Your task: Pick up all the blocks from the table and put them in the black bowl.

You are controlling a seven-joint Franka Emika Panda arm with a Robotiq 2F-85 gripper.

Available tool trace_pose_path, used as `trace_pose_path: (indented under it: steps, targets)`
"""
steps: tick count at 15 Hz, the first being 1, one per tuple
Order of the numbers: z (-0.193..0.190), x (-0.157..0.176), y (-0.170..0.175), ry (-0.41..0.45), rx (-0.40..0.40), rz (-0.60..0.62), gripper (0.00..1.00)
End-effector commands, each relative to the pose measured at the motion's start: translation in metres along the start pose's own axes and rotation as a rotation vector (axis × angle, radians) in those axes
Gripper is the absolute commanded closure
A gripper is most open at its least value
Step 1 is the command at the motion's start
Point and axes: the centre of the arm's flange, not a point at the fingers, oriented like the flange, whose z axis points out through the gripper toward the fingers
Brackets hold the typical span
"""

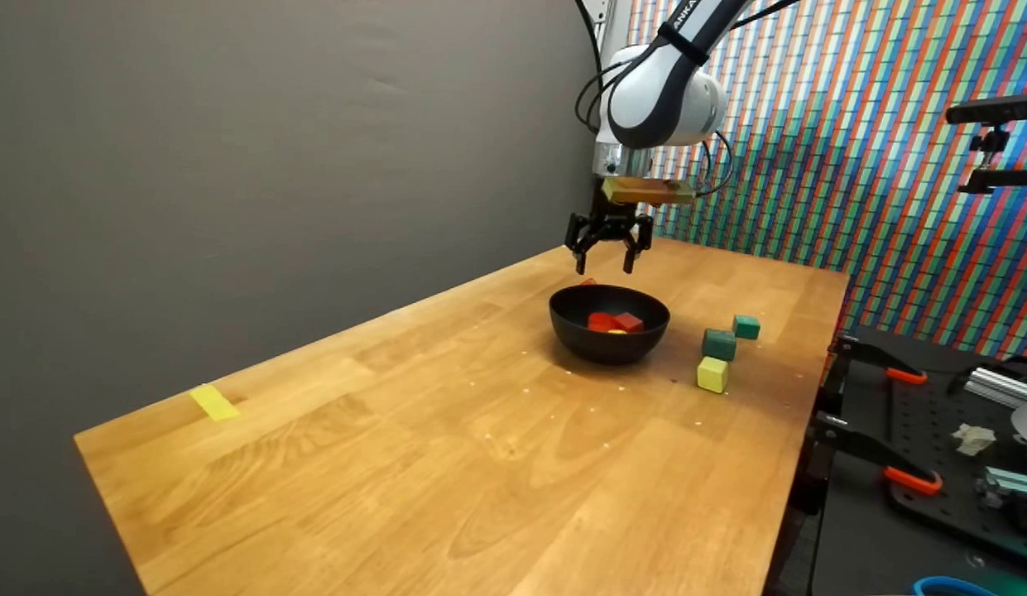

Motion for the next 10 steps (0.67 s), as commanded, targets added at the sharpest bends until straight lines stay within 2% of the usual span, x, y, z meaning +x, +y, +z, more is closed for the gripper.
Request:
trace_pose_path:
  steps: [1,4,6,7,10]
  targets:
    - [0.009,0.026,-0.001,-0.137,0.044,0.005,0.01]
    - [0.020,0.034,-0.007,-0.198,0.044,0.051,0.00]
    - [0.025,0.039,-0.010,-0.183,0.023,0.088,0.03]
    - [0.028,0.041,-0.011,-0.167,0.011,0.099,0.07]
    - [0.037,0.044,-0.013,-0.136,-0.024,0.134,0.36]
